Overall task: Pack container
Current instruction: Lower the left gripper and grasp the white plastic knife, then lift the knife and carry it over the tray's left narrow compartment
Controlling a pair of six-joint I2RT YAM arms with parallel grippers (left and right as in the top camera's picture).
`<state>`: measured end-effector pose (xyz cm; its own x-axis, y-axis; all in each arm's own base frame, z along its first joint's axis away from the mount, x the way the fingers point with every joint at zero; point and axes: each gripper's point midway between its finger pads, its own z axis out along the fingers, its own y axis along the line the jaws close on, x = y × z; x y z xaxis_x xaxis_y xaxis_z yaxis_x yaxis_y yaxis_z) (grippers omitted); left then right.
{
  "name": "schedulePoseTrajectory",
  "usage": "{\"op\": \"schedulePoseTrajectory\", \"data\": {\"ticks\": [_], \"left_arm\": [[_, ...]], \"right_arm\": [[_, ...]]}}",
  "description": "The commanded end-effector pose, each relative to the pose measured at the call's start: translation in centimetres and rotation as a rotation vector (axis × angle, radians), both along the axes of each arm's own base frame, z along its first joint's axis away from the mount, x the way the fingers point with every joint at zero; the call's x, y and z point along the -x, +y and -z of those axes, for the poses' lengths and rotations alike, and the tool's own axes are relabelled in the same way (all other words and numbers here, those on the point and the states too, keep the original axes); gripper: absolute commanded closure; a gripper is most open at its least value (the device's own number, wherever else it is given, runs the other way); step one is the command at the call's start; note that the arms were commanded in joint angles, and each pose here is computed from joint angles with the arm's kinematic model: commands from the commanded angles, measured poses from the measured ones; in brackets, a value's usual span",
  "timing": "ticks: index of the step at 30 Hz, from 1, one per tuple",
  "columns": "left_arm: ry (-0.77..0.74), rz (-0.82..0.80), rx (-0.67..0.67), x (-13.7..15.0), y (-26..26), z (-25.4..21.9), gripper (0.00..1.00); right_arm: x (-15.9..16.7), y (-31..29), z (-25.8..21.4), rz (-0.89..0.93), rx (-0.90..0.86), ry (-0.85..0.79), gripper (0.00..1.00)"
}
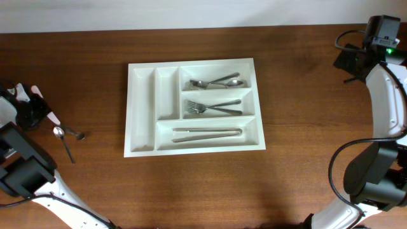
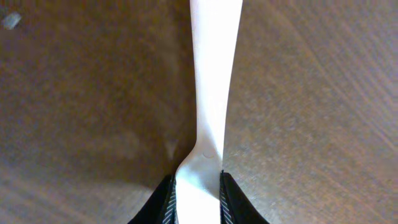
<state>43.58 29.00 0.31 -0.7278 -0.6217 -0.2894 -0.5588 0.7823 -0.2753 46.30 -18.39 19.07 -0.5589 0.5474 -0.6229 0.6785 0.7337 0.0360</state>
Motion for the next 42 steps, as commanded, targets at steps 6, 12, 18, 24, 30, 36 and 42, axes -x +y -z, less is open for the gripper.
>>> {"op": "schedulePoseTrajectory", "data": {"ticks": [6,12,18,24,30,36,42], "left_arm": [[-0.02,0.026,0.029,-1.8,-0.6,0.7,0.98],[-0.058,0.036,0.035,-2.6,-0.6,-0.2,0.98],[-0.117,0.055,0.052,-3.8,-0.7,-1.7,0.98],[-0.185,0.078,0.068,-5.2,-0.8,-3.7,0.98],[-0.219,0.095,0.065,-6.1,-1.0,-5.5,0.98],[-0.246,0.162,0.031,-7.6,-2.2,-8.0,0.98],[-0.265,0.26,0.006,-9.5,-5.4,-10.8,0.98]], "right_arm": [[0.0,-0.2,-0.4,0.004,0.004,-0.009,0.02],[0.0,-0.2,-0.4,0.004,0.004,-0.009,0.01],[0.0,-0.2,-0.4,0.004,0.004,-0.009,0.01],[0.0,-0.2,-0.4,0.004,0.004,-0.009,0.01],[0.0,-0.2,-0.4,0.004,0.004,-0.009,0.01],[0.0,-0.2,-0.4,0.004,0.004,-0.009,0.01],[0.0,-0.2,-0.4,0.004,0.004,-0.009,0.01]]}}
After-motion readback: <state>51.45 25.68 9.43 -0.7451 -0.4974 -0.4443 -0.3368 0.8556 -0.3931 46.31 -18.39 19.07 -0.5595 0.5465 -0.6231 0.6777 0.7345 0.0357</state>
